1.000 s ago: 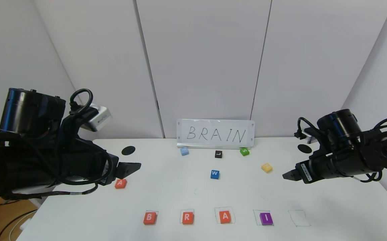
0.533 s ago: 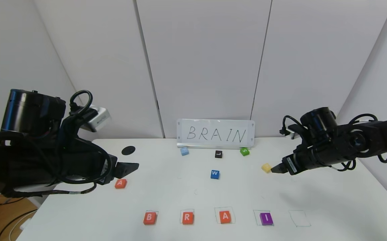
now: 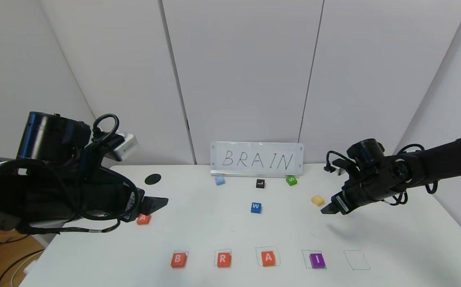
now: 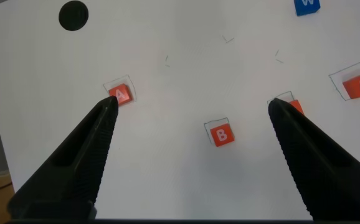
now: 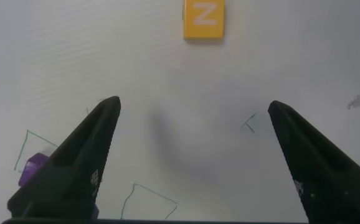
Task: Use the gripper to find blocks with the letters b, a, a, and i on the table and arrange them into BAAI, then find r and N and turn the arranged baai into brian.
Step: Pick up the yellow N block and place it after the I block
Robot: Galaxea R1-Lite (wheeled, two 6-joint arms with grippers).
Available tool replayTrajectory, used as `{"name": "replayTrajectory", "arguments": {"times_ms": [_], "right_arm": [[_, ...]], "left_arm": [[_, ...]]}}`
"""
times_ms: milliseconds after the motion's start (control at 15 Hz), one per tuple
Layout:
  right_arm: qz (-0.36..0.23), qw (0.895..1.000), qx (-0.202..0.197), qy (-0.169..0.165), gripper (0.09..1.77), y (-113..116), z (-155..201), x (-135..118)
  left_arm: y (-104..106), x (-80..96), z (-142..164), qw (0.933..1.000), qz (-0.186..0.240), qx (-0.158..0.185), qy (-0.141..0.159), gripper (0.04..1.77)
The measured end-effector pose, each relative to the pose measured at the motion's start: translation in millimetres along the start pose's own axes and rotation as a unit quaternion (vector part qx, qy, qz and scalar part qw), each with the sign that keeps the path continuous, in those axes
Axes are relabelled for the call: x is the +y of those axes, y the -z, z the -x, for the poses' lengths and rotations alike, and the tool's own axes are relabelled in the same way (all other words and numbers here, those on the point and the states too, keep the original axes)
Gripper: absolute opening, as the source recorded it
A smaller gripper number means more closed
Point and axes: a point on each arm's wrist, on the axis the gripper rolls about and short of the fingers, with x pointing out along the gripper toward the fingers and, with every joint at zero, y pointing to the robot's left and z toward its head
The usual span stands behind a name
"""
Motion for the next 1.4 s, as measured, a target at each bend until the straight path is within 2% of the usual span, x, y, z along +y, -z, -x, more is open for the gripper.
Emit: {"name": "replayTrajectory", "arguments": {"times_ms": [67, 200, 267, 867, 1200, 1400], "right_arm": [[0.0, 1.0, 0.001, -0.007, 1.71, 0, -2, 0], [-0.003, 0.999, -0.015, -0.051, 1.71, -6, -10, -1], [-0.004, 0.998, -0.016, -0.054, 1.71, -9, -13, -3], [-0.01, 0.999, -0.017, -0.042, 1.71, -26, -42, -18], [-0.035, 0.998, 0.037, -0.036, 1.71, -40, -34, -19], [-0.039, 0.998, 0.042, -0.033, 1.71, -49, -39, -23]], "left_arm": [[0, -0.2, -1, 1.0, 0.0, 0.002, 0.0, 1.72], [1, 0.6, -7, 1.0, 0.0, 0.007, -0.001, 1.72], [-1, 1.6, -10, 1.0, 0.002, 0.001, -0.003, 1.72], [4, 1.3, -18, 0.9998, -0.011, 0.015, -0.003, 1.72], [1, 1.7, -20, 0.9999, -0.011, 0.005, -0.006, 1.72], [2, 2.2, -21, 0.9999, -0.011, 0.002, -0.008, 1.72]]}}
